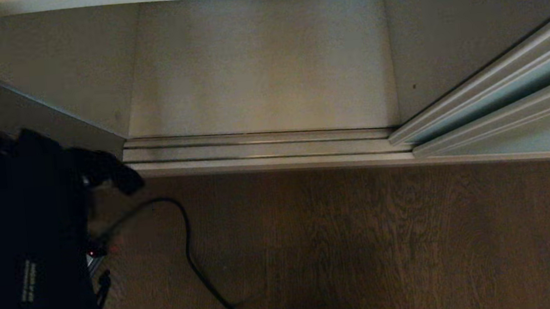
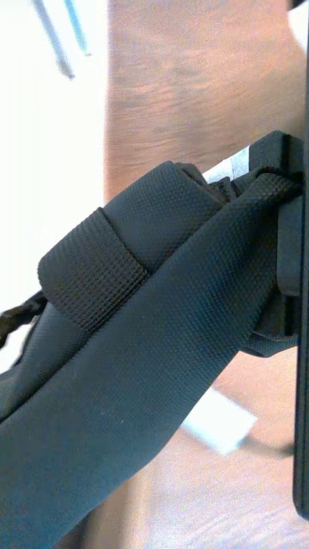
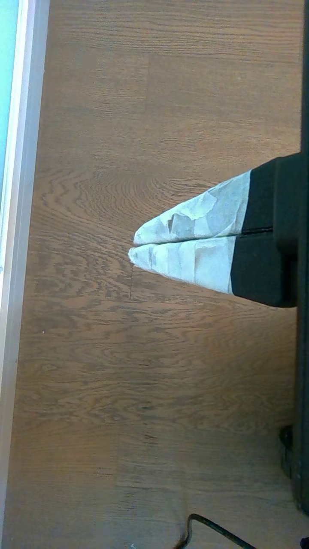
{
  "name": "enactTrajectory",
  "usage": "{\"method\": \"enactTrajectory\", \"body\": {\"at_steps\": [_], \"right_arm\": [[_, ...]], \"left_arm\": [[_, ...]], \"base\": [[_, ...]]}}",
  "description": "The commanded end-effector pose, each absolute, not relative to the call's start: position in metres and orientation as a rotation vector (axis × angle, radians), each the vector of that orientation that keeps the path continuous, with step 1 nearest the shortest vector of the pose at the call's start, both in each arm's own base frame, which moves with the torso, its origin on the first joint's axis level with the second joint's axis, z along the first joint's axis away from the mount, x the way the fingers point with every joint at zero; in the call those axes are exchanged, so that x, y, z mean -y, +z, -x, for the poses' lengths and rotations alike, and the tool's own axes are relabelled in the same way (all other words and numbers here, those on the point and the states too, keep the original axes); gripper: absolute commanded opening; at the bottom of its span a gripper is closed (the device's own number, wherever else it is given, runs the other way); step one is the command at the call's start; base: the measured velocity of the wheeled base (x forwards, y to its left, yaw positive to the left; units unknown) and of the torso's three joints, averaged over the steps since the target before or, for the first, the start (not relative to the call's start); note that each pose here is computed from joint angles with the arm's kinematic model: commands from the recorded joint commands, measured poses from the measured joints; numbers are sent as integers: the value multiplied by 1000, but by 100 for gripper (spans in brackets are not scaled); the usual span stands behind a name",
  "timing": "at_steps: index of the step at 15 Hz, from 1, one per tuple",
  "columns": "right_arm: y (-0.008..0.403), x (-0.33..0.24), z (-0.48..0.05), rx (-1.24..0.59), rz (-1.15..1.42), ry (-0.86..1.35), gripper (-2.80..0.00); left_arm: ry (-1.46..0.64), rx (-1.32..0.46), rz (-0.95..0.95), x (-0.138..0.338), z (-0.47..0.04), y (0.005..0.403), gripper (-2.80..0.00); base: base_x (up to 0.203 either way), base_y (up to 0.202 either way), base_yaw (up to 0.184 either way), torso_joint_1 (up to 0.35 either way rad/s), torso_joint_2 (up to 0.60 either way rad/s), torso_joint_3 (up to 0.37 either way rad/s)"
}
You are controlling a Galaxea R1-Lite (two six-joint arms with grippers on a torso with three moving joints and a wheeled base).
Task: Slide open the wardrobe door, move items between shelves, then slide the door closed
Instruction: Place the bag on the higher shelf
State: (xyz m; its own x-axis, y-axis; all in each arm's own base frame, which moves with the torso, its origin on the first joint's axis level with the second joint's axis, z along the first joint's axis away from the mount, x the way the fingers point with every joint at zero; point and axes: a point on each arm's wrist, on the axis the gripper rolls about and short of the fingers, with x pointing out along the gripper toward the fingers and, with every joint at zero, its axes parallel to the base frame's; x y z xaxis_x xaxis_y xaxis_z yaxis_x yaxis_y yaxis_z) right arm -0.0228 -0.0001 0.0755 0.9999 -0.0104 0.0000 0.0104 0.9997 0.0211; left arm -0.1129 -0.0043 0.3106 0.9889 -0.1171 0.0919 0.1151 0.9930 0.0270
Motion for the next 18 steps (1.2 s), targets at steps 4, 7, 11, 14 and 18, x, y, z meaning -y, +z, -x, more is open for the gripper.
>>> {"method": "enactTrajectory", "body": {"at_steps": [4, 7, 11, 14, 18], "right_arm": [[75, 0, 23, 1, -22, -10, -280], [75, 0, 23, 0, -21, -10, -280], [76, 0, 23, 2, -23, -11, -280], [76, 0, 23, 1, -21, -11, -280], [75, 0, 23, -1, -21, -10, -280]], "left_arm": [[-85, 189, -55, 7, 135, 308, -280], [-62, 203, -53, 7, 141, 303, -280], [-48, 199, -52, 9, 146, 297, -280], [2, 130, -47, 12, 141, 292, -280], [8, 133, -47, 13, 140, 293, -280]], "base": [[0, 0, 0, 0, 0, 0], [0, 0, 0, 0, 0, 0], [0, 0, 0, 0, 0, 0], [0, 0, 0, 1, 2, 124], [0, 0, 0, 2, 2, 193]]}}
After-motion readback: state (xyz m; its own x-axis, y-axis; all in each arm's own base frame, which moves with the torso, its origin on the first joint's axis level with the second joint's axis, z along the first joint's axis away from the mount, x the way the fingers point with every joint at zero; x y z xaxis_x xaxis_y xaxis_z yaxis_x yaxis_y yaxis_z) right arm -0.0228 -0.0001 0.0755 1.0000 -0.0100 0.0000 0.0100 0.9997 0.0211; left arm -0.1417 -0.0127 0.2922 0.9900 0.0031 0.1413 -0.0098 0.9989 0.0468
